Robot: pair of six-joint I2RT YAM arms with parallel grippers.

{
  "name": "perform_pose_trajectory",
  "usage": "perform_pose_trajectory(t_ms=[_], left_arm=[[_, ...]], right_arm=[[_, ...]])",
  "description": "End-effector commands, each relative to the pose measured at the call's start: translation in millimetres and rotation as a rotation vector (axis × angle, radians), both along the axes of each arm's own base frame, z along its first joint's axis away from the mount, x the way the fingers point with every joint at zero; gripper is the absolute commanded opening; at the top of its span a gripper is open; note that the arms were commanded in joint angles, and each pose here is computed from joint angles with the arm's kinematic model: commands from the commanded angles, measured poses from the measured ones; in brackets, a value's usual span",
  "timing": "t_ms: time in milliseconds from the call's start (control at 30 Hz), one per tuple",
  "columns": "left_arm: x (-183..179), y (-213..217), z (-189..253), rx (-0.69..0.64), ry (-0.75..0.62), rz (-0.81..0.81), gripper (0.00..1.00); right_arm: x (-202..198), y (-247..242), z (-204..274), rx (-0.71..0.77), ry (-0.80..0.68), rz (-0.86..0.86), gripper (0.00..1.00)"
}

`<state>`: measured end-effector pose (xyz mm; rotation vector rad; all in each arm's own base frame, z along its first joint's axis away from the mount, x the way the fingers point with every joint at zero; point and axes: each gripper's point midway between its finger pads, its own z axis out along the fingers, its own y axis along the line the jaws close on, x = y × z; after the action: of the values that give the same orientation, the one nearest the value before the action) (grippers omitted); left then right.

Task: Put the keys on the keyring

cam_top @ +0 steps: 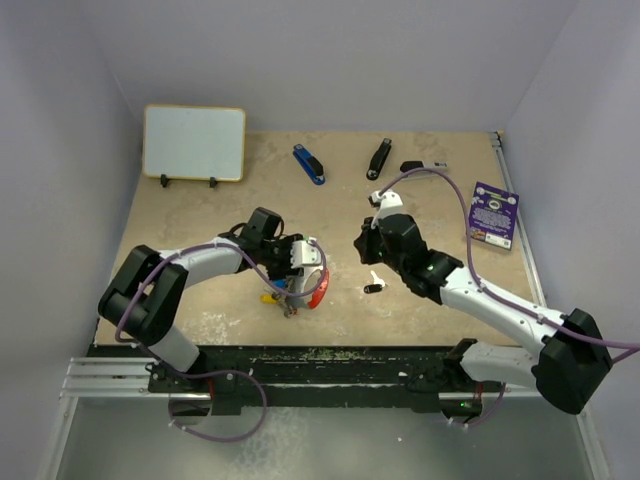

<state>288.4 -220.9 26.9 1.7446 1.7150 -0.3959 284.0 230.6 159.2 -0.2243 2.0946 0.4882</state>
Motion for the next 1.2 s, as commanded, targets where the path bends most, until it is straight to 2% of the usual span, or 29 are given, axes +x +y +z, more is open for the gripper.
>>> perform_pose_trajectory(t_ms=[0, 100, 267, 467, 833, 1167], left_arm=[[13, -8, 5, -0.029, -0.037, -0.018, 0.60], [13, -9, 5, -0.029, -0.037, -0.026, 0.57], [7, -9, 6, -0.030, -0.024, -0.049, 0.43], [-9, -6, 3, -0.026, 0.022, -0.090, 0.35], [-12, -4, 6, -0.029, 0.017, -0.086, 0.21], [-18, -4, 21, -0.053, -0.002, -0.094, 0.11]], right_arm=[[1, -15, 1, -0.026, -0.025, -0.050, 0.00], [0, -18, 1, -0.035, -0.024, -0.053, 0.00], [-1, -21, 2, -0.040, -0.028, -0.062, 0.00], [-1, -20, -2, -0.045, -0.019, -0.063, 0.00], [0, -15, -8, -0.043, -0.007, -0.047, 0.00], [-14, 15, -2, 0.061, -0.036, 0.137, 0.00]])
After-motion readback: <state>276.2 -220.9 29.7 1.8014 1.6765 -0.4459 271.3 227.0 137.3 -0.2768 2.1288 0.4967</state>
